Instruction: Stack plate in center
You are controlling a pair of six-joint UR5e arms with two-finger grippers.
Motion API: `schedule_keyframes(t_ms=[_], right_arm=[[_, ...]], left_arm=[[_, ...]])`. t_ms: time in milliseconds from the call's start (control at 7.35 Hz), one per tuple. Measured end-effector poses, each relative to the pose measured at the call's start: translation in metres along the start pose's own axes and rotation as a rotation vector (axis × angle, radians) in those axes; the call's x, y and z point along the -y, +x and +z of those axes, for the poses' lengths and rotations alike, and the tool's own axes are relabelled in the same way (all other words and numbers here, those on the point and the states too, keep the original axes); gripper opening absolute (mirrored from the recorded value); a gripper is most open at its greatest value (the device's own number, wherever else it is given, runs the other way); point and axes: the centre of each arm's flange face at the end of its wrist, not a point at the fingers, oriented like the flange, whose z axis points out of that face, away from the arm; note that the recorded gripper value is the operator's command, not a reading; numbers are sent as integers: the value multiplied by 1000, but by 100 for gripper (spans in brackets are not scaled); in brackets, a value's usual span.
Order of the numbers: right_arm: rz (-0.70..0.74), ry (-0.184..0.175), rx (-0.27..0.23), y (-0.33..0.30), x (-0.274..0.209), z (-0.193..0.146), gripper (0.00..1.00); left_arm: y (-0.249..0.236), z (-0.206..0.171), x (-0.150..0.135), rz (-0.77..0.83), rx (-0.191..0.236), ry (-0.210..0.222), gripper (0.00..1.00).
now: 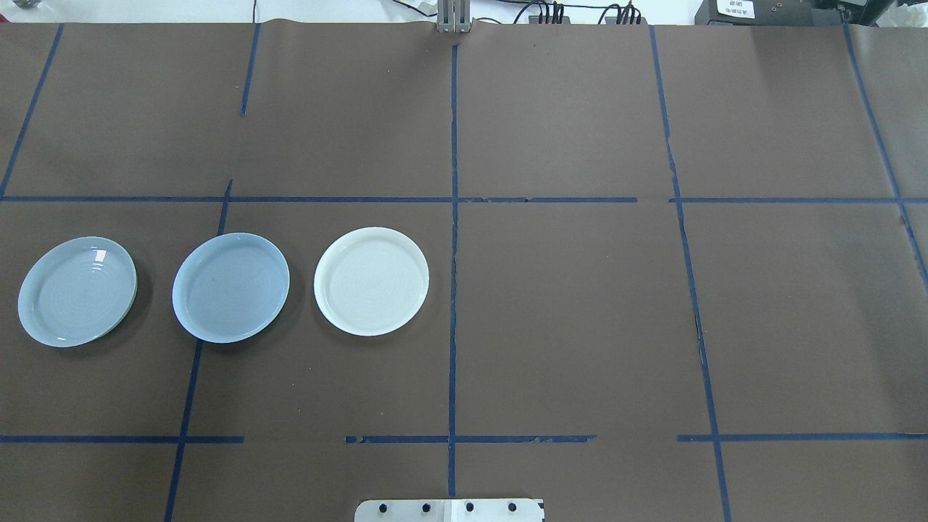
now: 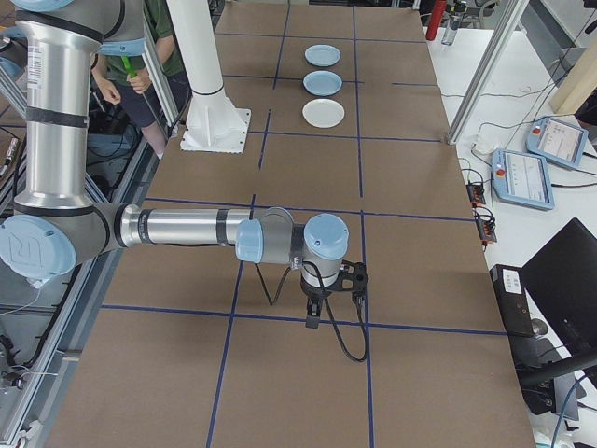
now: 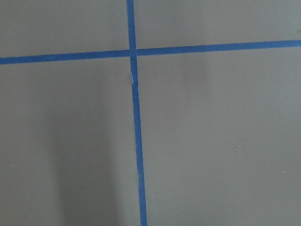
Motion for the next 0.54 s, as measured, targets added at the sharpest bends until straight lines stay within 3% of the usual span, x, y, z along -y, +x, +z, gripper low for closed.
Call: schedule_keyframes(t_ms=[544], right_arm=[[0, 0, 0, 0, 0, 0, 100]], left_arm=[[-1, 3, -1, -1, -7, -3, 100]])
